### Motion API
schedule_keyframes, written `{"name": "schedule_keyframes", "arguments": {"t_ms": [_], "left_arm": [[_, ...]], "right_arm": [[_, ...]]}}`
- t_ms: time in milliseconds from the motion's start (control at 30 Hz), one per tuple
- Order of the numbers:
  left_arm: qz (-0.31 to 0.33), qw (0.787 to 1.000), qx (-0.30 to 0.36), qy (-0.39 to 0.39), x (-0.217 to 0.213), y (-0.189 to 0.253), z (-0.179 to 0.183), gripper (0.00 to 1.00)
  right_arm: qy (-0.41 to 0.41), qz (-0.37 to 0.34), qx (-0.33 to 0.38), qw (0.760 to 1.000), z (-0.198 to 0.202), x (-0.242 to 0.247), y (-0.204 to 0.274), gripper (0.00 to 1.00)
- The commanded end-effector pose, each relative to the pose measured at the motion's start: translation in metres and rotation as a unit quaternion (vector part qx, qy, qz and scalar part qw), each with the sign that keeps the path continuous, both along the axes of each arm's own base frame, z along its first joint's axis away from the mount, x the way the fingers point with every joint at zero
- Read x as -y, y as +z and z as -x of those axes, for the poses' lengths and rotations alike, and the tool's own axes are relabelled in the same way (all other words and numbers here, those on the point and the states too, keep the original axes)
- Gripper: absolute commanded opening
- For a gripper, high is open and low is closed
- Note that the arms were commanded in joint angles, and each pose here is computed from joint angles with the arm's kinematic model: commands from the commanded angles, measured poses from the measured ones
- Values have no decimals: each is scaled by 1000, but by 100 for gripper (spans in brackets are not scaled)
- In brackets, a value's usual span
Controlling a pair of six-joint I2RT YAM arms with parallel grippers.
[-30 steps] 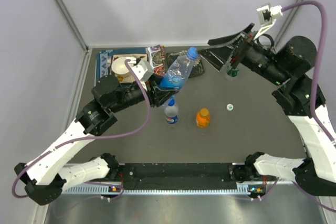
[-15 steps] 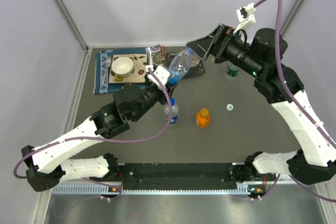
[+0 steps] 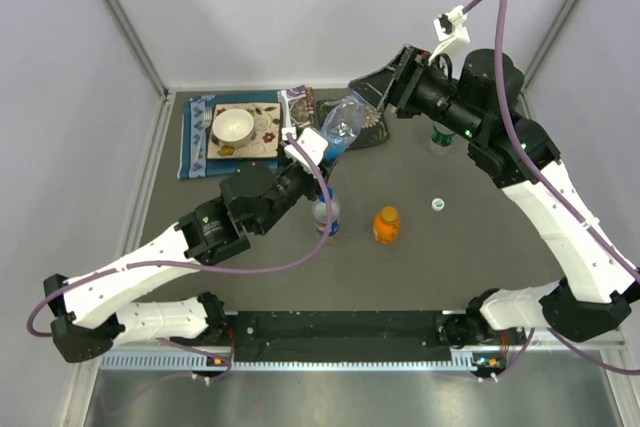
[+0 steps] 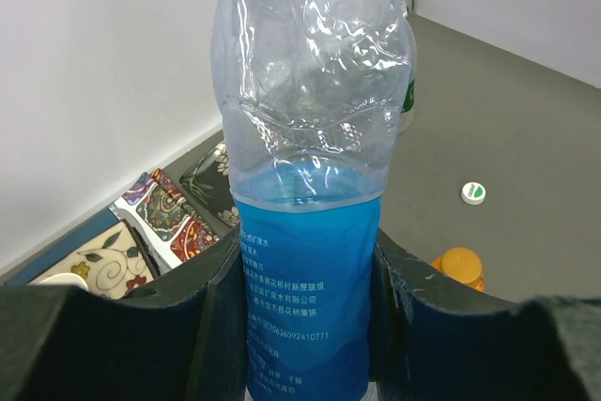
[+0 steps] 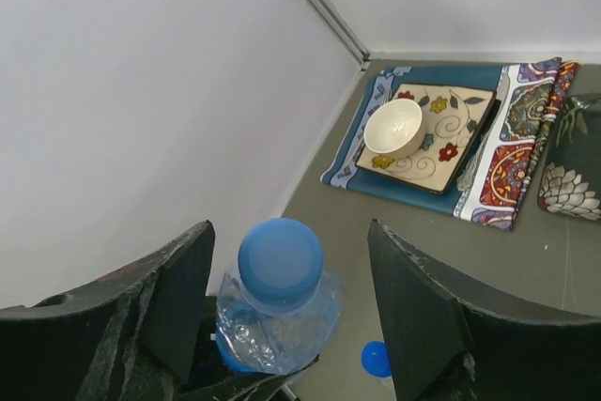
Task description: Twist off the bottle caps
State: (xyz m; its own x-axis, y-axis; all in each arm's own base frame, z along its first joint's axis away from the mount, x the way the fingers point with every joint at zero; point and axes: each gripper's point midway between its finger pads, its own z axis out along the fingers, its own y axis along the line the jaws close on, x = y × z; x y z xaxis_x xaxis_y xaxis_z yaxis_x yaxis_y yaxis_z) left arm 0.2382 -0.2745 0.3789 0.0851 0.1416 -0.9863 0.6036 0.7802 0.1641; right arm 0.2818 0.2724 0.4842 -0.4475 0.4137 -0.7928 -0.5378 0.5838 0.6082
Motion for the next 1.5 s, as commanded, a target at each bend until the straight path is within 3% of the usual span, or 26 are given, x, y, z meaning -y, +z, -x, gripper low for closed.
{"name": "schedule_keyframes", "arguments": {"t_ms": [0, 167, 267, 433, 533, 700, 933, 1133, 1333, 1467], "left_arm": [[24, 1000, 16, 4, 0, 11, 0, 43], [22, 1000, 14, 3, 1, 7, 0, 43], [25, 1000, 16, 3, 1, 9, 1, 44], [28, 999, 18, 3, 1, 12, 1, 44], [28, 999, 17, 1, 2, 12, 1, 44], [38, 999, 18, -5, 0, 16, 5, 44], [71, 994, 23, -75, 3, 35, 29, 44], [89, 974, 23, -205, 10, 58, 74, 44], [97, 940, 1, -326, 9, 76, 113, 44], [122, 904, -28, -410, 2, 87, 134, 43]], "right_arm": [[6, -26, 37, 999, 6, -2, 27, 65], [14, -28, 38, 999, 7, -5, 23, 44], [22, -25, 36, 999, 8, -7, 19, 37], [31, -16, 32, 999, 10, -9, 10, 38], [34, -12, 33, 999, 11, -9, 8, 28], [43, -3, 31, 999, 14, -11, 1, 0], [115, 31, 73, 990, 35, -19, -2, 0], [224, 51, 134, 964, 74, -27, 5, 0], [329, 56, 207, 920, 119, -21, 15, 0], [414, 48, 261, 871, 162, -11, 20, 0]]}}
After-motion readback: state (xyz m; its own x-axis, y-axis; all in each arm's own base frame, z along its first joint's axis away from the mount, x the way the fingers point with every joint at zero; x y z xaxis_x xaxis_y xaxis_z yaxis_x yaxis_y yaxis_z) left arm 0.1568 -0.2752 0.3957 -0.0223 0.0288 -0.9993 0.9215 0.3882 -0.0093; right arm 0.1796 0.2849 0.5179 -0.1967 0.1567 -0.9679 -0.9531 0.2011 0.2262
